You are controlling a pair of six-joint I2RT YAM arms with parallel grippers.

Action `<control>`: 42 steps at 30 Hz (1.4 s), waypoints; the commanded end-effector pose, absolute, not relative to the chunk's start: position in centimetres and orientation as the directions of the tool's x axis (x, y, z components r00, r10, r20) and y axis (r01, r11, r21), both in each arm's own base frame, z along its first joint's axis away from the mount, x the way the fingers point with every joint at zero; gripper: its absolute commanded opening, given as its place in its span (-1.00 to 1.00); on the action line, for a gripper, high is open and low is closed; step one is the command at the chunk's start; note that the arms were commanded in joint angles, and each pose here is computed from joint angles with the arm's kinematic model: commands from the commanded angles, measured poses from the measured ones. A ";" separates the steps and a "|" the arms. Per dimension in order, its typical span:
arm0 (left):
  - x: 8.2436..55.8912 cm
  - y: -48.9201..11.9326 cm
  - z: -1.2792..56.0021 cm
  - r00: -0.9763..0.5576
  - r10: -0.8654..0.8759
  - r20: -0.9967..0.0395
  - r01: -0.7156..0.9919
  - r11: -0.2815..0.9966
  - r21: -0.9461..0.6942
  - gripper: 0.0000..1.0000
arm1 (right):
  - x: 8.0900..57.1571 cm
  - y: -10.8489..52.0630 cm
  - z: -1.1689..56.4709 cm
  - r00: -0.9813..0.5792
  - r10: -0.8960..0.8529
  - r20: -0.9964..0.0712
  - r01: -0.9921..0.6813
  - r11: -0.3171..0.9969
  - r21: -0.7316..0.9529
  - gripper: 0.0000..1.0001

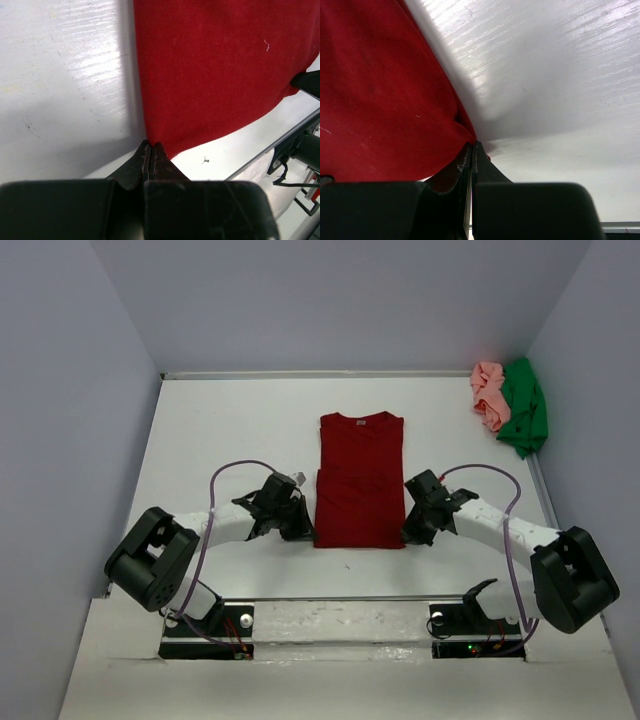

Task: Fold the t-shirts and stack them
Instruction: Fold the tshirt

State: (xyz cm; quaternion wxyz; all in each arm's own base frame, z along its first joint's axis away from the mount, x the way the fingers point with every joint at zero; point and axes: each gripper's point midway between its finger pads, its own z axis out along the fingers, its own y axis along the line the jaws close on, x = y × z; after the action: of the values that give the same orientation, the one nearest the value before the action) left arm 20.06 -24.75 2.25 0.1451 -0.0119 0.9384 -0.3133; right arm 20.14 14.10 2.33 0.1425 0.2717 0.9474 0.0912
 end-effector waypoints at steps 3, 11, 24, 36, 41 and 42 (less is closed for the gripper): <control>20.2 -23.9 3.7 -0.939 -0.135 -0.315 0.076 0.813 -0.577 -1.00 | 21.1 13.5 3.3 -0.793 0.540 -0.283 0.472 0.838 0.274 -1.00; 19.8 -23.5 5.9 -0.922 -0.158 -0.354 0.085 0.810 -0.581 -1.00 | 20.9 13.1 4.9 -0.790 0.523 -0.319 0.443 0.848 0.292 -1.00; 17.5 -23.6 6.7 -0.924 -0.171 -0.340 0.072 0.798 -0.598 -1.00 | 17.9 11.7 6.8 -0.772 0.548 -0.322 0.450 0.829 0.332 -1.00; 17.3 -24.5 6.4 -0.930 -0.153 -0.333 0.082 0.799 -0.596 -1.00 | 17.9 12.0 7.3 -0.795 0.520 -0.313 0.422 0.844 0.331 -1.00; 17.4 -24.7 6.3 -0.932 -0.146 -0.330 0.086 0.799 -0.595 -1.00 | 18.0 11.7 7.8 -0.792 0.515 -0.327 0.421 0.849 0.318 -1.00; 17.3 -24.7 6.4 -0.933 -0.145 -0.329 0.087 0.796 -0.598 -1.00 | 18.1 11.7 8.0 -0.790 0.515 -0.333 0.420 0.850 0.317 -1.00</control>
State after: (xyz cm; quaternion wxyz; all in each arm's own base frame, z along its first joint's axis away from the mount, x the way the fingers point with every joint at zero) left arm 16.86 -24.55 5.59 0.1711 -0.0208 0.9321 -0.3186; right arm 17.67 12.84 6.81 0.1891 0.2519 0.9386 0.1407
